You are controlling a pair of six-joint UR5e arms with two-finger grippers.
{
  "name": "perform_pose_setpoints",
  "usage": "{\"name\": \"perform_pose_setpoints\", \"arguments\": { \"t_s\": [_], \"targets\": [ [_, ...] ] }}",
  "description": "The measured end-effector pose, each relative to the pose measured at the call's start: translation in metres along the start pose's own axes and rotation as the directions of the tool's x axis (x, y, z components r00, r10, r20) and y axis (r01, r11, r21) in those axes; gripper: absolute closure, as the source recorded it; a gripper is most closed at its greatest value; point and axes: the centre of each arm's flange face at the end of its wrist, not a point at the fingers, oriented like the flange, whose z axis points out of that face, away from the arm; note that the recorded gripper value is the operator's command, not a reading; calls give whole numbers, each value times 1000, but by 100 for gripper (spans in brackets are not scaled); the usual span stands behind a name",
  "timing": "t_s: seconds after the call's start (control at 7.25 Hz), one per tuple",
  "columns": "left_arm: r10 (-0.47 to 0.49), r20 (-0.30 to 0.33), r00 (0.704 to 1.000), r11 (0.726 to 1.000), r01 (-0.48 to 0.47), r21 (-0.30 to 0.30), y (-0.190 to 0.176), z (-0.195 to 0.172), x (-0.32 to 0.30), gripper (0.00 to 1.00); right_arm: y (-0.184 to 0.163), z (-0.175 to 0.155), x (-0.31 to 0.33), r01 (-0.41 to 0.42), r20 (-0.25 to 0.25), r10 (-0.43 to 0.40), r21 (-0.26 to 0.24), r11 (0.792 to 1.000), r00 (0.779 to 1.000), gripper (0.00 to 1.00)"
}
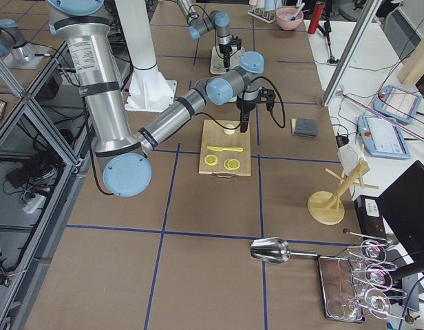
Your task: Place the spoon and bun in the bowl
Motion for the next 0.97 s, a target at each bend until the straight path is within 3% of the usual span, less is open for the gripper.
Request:
{"name": "perform_pose_setpoints", "arguments": {
  "t_s": [0.14,0.28,0.97],
  "targets": [
    [1,-2,1000,1000,-1,0,1,-1,1,88,2,3,-7,-2,-1,2,-1,1000,1000,0],
    [2,-5,1000,1000,-2,1,1,-3,2,100,3,5,-11,-2,-2,2,-3,1000,1000,0],
    [0,-2,1000,1000,0,-10,-1,-19,10,100,15,24,-49,-9,-18,9,-1,1000,1000,0]
  ]
}}
